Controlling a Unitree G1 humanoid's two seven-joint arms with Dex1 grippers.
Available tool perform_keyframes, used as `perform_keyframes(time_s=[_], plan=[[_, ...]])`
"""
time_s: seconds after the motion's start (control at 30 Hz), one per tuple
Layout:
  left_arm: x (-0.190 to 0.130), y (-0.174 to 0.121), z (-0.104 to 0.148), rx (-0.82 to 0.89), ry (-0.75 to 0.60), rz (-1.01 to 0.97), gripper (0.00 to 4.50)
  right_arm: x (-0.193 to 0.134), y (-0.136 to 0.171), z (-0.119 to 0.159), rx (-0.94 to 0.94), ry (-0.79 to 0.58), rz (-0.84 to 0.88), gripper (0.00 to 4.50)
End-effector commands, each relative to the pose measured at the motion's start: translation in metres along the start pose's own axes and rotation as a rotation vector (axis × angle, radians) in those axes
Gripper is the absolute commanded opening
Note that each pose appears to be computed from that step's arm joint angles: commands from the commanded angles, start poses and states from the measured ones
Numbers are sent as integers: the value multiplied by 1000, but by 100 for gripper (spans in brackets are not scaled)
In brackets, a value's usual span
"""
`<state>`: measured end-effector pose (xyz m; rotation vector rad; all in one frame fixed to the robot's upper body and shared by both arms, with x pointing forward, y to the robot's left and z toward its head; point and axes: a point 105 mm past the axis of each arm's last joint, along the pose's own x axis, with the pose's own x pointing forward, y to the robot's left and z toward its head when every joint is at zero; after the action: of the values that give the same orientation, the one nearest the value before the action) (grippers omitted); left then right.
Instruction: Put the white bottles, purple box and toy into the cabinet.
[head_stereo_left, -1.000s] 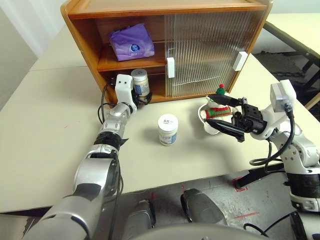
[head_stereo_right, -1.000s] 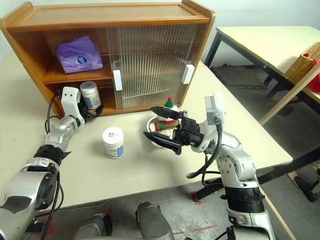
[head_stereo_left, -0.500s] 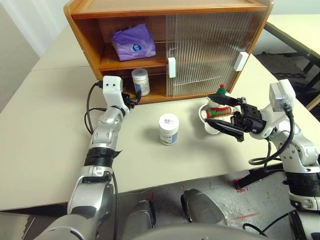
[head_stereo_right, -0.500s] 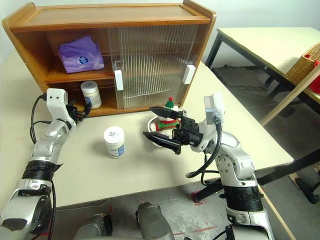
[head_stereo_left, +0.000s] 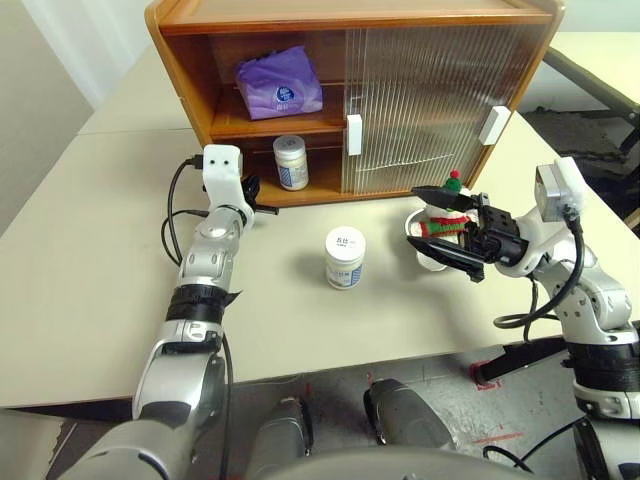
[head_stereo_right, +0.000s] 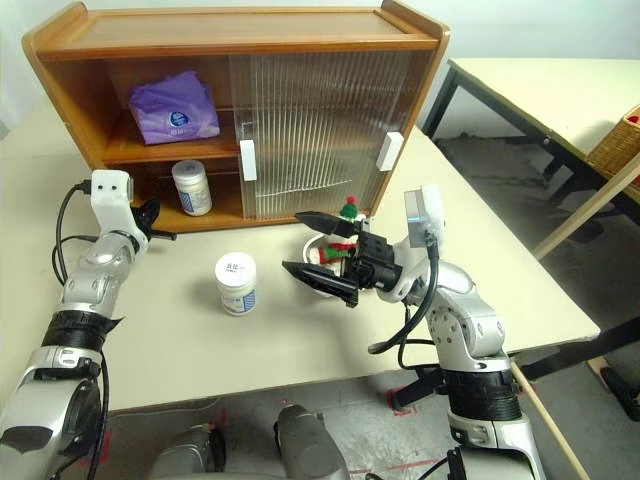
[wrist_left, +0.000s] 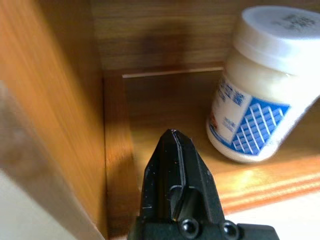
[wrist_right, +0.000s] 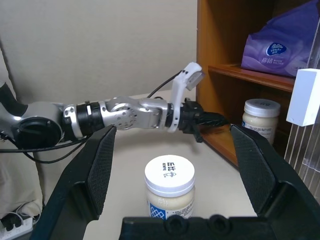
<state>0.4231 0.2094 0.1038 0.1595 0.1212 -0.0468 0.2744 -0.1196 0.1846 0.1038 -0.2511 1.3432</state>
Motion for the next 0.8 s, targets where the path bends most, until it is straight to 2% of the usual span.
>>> perform_keyframes(time_s=[0.03, 0.53, 0.8], plan=[[7, -4, -3, 30, 22, 3, 1, 2, 2, 1, -8, 12, 9, 450], [25, -39, 11, 19, 2, -91, 1, 2, 2, 1, -12, 12, 0, 450], [24, -37, 13, -66, -13, -65, 1, 1, 1, -2, -13, 17, 2, 450]])
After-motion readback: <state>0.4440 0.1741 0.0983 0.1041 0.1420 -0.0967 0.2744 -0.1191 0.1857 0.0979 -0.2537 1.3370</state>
